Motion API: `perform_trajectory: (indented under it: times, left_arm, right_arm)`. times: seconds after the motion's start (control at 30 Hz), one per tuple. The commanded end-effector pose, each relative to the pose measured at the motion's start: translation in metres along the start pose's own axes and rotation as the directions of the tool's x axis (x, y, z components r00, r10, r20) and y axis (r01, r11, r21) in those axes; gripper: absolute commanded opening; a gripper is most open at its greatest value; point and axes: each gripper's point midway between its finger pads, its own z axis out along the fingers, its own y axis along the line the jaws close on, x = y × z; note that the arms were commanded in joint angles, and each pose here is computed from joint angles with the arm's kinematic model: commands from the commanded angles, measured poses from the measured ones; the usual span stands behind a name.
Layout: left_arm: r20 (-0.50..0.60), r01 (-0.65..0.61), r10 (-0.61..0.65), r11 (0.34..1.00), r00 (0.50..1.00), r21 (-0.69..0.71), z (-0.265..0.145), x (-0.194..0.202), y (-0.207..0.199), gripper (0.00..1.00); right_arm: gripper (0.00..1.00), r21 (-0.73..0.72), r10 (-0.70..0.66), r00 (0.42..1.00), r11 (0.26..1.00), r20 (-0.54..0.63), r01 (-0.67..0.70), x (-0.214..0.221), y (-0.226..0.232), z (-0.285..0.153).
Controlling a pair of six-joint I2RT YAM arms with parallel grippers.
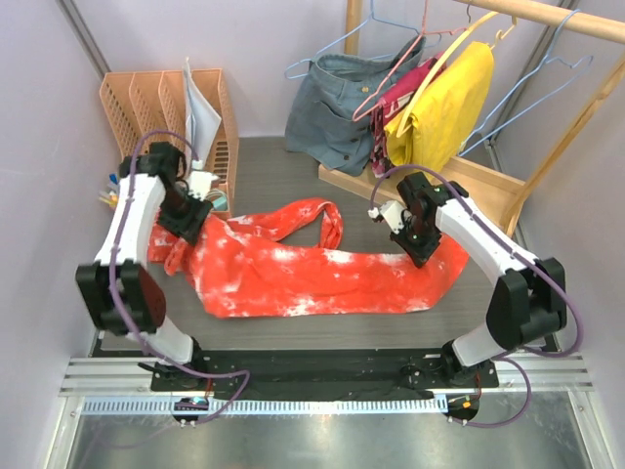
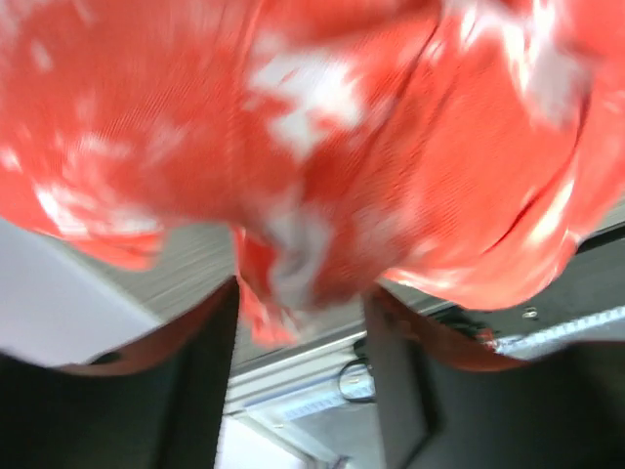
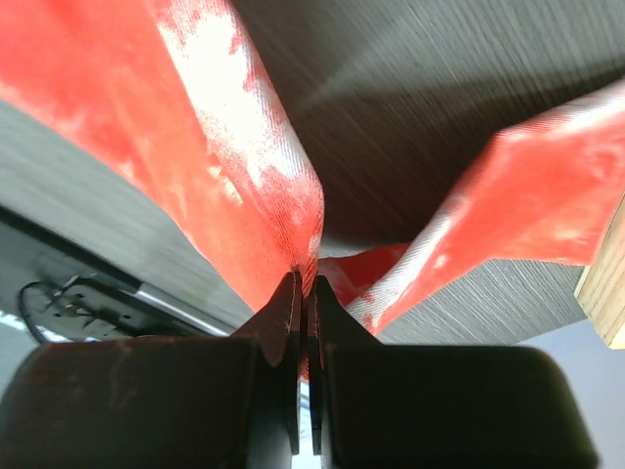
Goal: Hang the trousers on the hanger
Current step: Fold the trousers
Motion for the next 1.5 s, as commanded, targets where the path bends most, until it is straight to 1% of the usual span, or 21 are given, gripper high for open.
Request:
perform_trajectory:
  times: [0.0,0.07,0.2,0.23,0.27,0.33,0.37,0.5,0.67,0.77,0.83,0.87,0.97,1.0,1.1,1.13,1.17,1.2,1.3,1.37,1.47]
  left_arm:
    - [-0.042,0.161,-0.157,0.977,0.987,0.138,0.022,0.005,-0.014,0.66]
    - [-0.001,0.193,-0.195,0.968,0.981,0.161,0.011,0.018,-0.011,0.72]
    - [-0.057,0.217,-0.211,0.965,0.976,0.147,0.018,0.065,-0.012,0.79]
    - [-0.040,0.240,-0.237,0.962,0.971,0.133,0.020,0.070,-0.006,0.80]
    - [-0.025,0.258,-0.257,0.957,0.966,0.131,0.021,0.073,-0.004,0.92]
    - [-0.017,0.311,-0.313,0.935,0.950,0.169,0.021,0.082,-0.007,0.95]
    - [0.028,0.296,-0.313,0.922,0.949,0.250,0.018,0.077,-0.017,0.96]
    - [0.027,0.312,-0.346,0.875,0.938,0.370,0.022,0.098,-0.047,1.00]
    - [0.156,0.262,-0.342,0.885,0.926,0.384,0.049,0.082,-0.043,1.00]
    - [0.167,0.285,-0.382,0.862,0.909,0.420,0.066,0.064,-0.039,0.95]
    - [0.176,0.312,-0.414,0.852,0.893,0.420,0.077,0.040,-0.026,0.87]
    - [0.176,0.328,-0.427,0.851,0.887,0.411,0.079,0.033,-0.020,0.79]
    - [0.221,0.370,-0.460,0.861,0.860,0.349,0.080,0.003,0.013,0.69]
    - [0.261,0.360,-0.447,0.876,0.856,0.322,0.073,-0.009,0.026,0.62]
    - [0.218,0.318,-0.394,0.895,0.893,0.313,0.063,-0.004,0.027,0.43]
    - [0.156,0.325,-0.397,0.878,0.904,0.351,0.057,0.012,0.014,0.42]
    - [0.164,0.271,-0.346,0.894,0.924,0.355,0.053,0.022,0.012,0.42]
    - [0.177,0.260,-0.343,0.891,0.923,0.371,0.045,0.032,0.004,0.50]
    - [0.144,0.274,-0.366,0.859,0.919,0.431,0.028,0.072,-0.008,0.63]
    - [0.120,0.329,-0.418,0.836,0.901,0.440,0.025,0.092,-0.005,0.64]
    - [0.071,0.322,-0.392,0.836,0.917,0.445,0.035,0.111,-0.015,0.62]
  right_arm:
    - [0.01,0.058,0.023,0.999,0.998,-0.034,-0.021,-0.002,-0.017,0.011]
    - [0.01,0.041,0.033,0.999,0.999,-0.043,-0.032,0.001,-0.012,0.016]
    - [0.01,0.028,0.032,0.998,0.999,-0.060,-0.030,0.011,-0.006,0.027]
    - [0.01,0.036,0.034,0.998,0.999,-0.061,-0.031,0.012,-0.007,0.029]
    - [0.01,0.033,0.035,0.997,0.999,-0.070,-0.033,0.015,-0.006,0.032]
    - [0.01,0.035,0.041,0.997,0.999,-0.071,-0.039,0.016,-0.005,0.034]
    - [0.01,0.031,0.044,0.997,0.999,-0.068,-0.042,0.017,-0.004,0.034]
    - [0.01,0.026,0.049,0.997,0.999,-0.055,-0.047,0.013,-0.004,0.035]
    - [0.01,0.020,0.046,0.997,0.999,-0.057,-0.045,0.009,-0.005,0.036]
    - [0.01,0.024,0.046,0.998,0.999,-0.049,-0.044,0.005,-0.008,0.034]
    - [0.01,-0.008,0.053,0.998,0.999,-0.027,-0.053,-0.002,-0.003,0.033]
    - [0.01,-0.011,0.055,0.998,0.998,-0.028,-0.055,-0.002,-0.003,0.034]
    - [0.01,-0.013,0.055,0.998,0.998,-0.033,-0.055,-0.002,-0.003,0.034]
    - [0.01,-0.015,0.056,0.998,0.998,-0.033,-0.057,-0.002,-0.003,0.035]
    - [0.01,-0.019,0.059,0.998,0.998,-0.038,-0.060,-0.004,-0.003,0.035]
    - [0.01,-0.020,0.058,0.998,0.998,-0.039,-0.059,-0.004,-0.003,0.034]
    - [0.01,-0.018,0.059,0.998,0.998,-0.035,-0.060,-0.004,-0.004,0.034]
    - [0.01,-0.020,0.059,0.998,0.998,-0.036,-0.060,-0.004,-0.003,0.034]
    - [0.01,-0.027,0.063,0.997,0.998,-0.036,-0.064,-0.004,-0.002,0.034]
    - [0.01,-0.030,0.063,0.997,0.998,-0.033,-0.064,-0.005,-0.001,0.034]
    - [0.01,-0.030,0.063,0.997,0.998,-0.036,-0.064,-0.006,-0.002,0.035]
